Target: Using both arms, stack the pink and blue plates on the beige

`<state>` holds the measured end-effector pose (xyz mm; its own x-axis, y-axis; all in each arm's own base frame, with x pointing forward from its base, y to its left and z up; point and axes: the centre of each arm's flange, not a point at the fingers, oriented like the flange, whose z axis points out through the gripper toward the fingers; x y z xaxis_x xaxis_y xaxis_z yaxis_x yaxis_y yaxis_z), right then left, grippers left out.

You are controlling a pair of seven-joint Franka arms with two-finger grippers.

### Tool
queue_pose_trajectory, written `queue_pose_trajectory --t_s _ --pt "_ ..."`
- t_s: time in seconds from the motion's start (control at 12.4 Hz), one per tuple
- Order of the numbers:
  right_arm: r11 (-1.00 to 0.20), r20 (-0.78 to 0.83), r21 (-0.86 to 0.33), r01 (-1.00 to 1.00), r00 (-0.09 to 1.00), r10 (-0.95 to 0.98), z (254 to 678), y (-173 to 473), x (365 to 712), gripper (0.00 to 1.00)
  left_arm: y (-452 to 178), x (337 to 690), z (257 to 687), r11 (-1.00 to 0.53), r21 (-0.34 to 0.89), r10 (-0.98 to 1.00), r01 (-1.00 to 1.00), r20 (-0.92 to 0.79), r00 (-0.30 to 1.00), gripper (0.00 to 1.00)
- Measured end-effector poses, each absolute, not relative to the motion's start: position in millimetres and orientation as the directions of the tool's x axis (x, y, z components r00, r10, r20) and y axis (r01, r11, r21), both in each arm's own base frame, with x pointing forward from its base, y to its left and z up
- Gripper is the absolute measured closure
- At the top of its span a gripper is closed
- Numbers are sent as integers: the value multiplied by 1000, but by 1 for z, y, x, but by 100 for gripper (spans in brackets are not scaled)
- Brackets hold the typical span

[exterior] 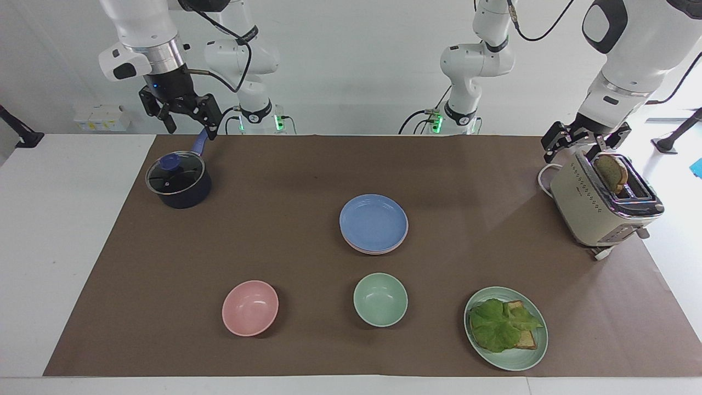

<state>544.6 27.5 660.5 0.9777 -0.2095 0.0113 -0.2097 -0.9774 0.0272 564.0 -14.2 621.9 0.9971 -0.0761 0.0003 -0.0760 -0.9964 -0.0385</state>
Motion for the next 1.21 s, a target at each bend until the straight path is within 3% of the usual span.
queue_pose_trajectory --t_s 1.21 --pt "-991 -28 32 -133 991 -134 652 30 548 0 -14 564 622 -996 -39 -76 -76 0 997 0"
